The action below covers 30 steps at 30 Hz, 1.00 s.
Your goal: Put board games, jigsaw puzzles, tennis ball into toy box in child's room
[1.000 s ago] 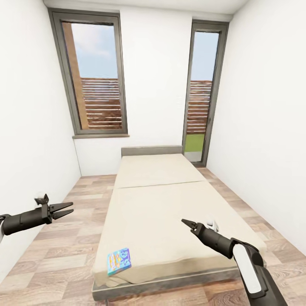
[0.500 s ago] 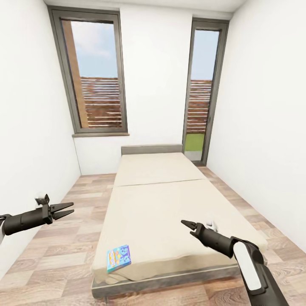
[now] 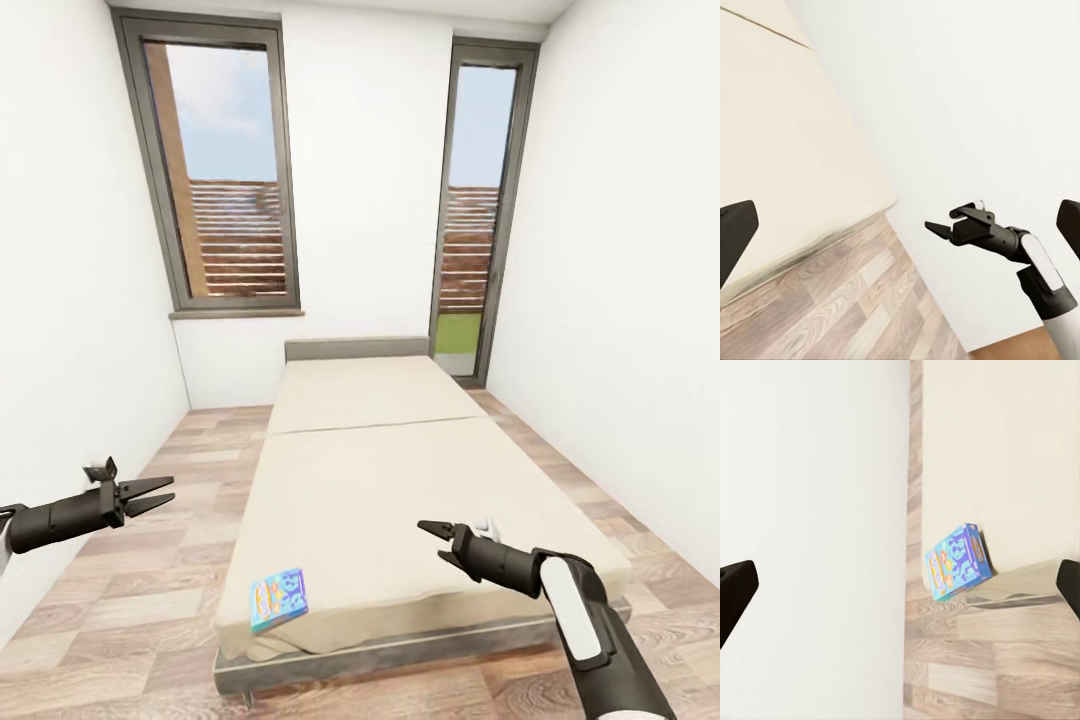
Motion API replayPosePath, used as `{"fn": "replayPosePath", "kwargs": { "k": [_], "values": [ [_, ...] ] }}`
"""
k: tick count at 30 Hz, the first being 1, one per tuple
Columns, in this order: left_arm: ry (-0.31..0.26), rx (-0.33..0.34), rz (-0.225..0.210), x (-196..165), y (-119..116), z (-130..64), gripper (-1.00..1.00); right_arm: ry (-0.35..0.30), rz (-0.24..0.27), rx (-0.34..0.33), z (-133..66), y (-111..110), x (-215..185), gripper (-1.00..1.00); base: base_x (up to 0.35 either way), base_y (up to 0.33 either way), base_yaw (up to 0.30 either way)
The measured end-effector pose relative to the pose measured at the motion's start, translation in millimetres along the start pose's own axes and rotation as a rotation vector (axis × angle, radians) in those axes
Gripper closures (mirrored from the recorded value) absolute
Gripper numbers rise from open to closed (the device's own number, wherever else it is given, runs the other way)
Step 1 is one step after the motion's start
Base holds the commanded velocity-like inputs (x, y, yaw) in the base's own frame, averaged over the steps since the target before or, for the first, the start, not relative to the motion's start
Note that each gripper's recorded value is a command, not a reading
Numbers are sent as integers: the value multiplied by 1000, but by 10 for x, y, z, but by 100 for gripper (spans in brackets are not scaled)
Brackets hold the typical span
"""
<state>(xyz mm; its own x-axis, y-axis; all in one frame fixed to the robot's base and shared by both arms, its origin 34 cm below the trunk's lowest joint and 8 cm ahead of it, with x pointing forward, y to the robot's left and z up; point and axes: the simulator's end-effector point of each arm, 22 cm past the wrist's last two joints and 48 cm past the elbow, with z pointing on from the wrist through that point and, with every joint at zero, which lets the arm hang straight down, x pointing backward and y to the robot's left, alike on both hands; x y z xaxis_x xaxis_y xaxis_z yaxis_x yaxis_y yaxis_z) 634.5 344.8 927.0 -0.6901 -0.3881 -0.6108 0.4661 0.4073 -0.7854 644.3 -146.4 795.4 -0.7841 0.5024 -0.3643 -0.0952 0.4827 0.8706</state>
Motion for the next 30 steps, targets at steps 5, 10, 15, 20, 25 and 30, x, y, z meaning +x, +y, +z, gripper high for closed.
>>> {"fn": "replayPosePath", "kwargs": {
  "k": [5, 10, 15, 20, 25, 30],
  "values": [
    [2, 0, 0, 72, 70, 10, -100, 14, 25, 9, 70, -166, 102, -100, 0, 0, 0],
    [3, 0, 0, 141, 139, 15, -100, 20, 36, 13, 119, -282, 159, -100, 0, 0, 0],
    [3, 1, 0, 210, 208, 18, -100, 38, 81, 26, 248, -487, 233, -100, 0, 0, 0],
    [2, 2, 0, 278, 277, 19, -100, 57, 141, 37, 419, -706, 308, -100, 0, 0, 0],
    [2, 2, 0, 350, 348, 21, -100, 74, 174, 41, 515, -839, 399, -100, 0, 0, 0],
    [1, 2, 0, 348, 348, 19, -100, 79, 182, 41, 530, -845, 411, -100, 0, 0, 0]
  ]
}}
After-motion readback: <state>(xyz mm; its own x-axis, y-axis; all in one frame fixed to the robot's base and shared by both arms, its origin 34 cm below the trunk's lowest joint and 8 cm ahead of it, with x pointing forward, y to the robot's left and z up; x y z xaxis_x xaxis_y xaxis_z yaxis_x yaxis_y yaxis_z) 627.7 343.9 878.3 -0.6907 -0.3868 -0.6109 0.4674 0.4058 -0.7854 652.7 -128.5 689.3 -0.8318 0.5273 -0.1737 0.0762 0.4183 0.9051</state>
